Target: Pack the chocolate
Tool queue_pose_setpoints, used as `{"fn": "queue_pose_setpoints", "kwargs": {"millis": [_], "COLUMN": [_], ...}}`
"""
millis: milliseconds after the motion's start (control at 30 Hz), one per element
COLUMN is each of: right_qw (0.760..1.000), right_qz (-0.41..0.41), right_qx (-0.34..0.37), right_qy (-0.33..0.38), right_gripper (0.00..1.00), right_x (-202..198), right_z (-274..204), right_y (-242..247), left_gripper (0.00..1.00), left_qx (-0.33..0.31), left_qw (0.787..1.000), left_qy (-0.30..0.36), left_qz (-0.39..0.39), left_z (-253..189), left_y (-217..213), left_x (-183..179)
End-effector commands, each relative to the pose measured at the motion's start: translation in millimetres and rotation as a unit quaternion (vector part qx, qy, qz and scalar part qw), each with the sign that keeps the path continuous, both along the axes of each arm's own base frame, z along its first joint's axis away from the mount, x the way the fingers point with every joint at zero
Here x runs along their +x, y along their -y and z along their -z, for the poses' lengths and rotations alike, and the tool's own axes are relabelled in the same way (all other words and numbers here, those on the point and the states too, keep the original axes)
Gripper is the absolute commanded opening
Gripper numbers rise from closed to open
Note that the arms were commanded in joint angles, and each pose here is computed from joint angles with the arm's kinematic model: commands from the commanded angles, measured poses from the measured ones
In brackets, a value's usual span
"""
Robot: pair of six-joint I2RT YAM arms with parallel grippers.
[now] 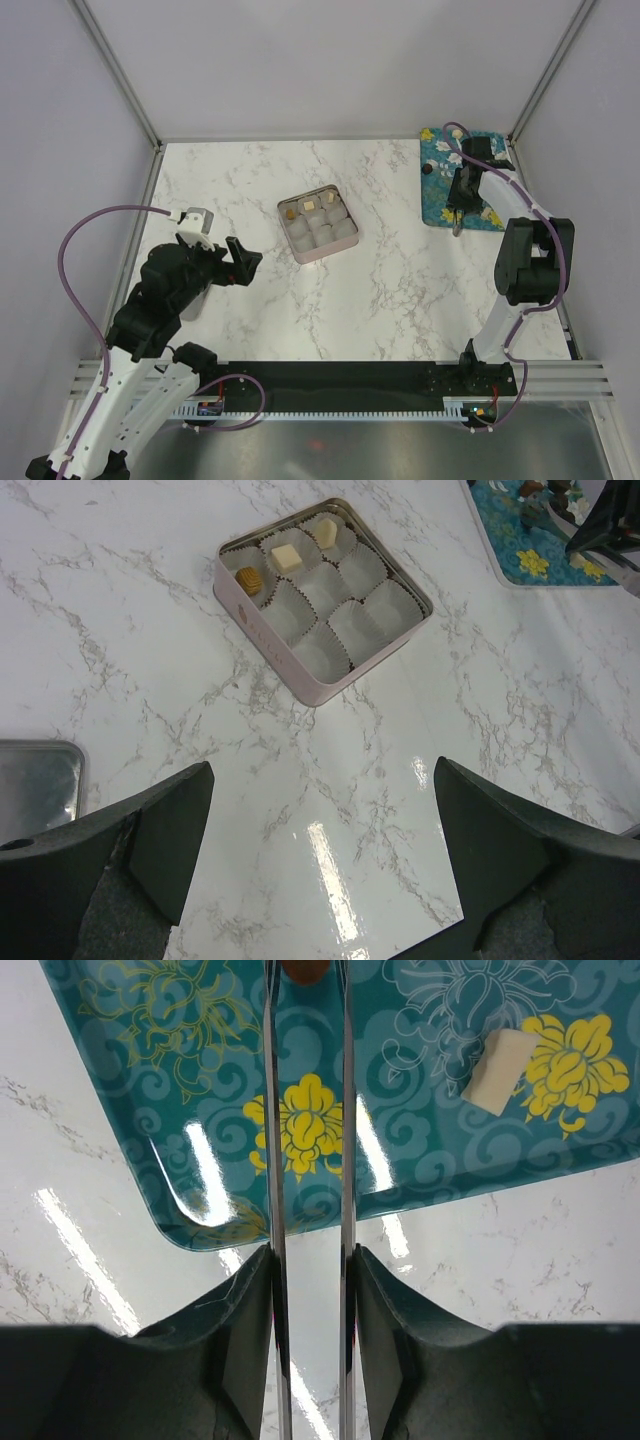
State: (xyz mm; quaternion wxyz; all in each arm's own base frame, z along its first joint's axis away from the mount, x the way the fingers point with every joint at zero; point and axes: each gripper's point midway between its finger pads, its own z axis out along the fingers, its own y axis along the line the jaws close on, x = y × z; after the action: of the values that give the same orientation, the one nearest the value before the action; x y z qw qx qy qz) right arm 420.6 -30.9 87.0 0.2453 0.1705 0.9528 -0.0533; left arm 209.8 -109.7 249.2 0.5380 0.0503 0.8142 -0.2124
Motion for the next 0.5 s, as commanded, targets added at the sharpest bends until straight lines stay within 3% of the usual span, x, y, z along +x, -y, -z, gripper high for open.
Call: {"fn": "queue_pose_setpoints", "kwargs": {"millis": [0, 467], "right_qw": [0.999, 0.997], "right_qz": [-0.012, -0.048], "right_qx": [0.009, 0.036], "right_qy": [0.036, 0.048], "right_gripper": [0.42, 0.35], "right_x": [14.9, -5.5], "right_z": [-19.3, -37.9], "right_y": [-4.0, -37.7], "left_gripper": [1.0, 1.0], "left_qx": [0.012, 0.009], "left_qw": [1.0, 1.0], "left_qy": [0.011, 0.011], "left_qz": [0.007, 0.012], "left_z": [-3.6, -4.4], "left_y": [0.1, 2.1], "left_x": [1.2, 1.0]}}
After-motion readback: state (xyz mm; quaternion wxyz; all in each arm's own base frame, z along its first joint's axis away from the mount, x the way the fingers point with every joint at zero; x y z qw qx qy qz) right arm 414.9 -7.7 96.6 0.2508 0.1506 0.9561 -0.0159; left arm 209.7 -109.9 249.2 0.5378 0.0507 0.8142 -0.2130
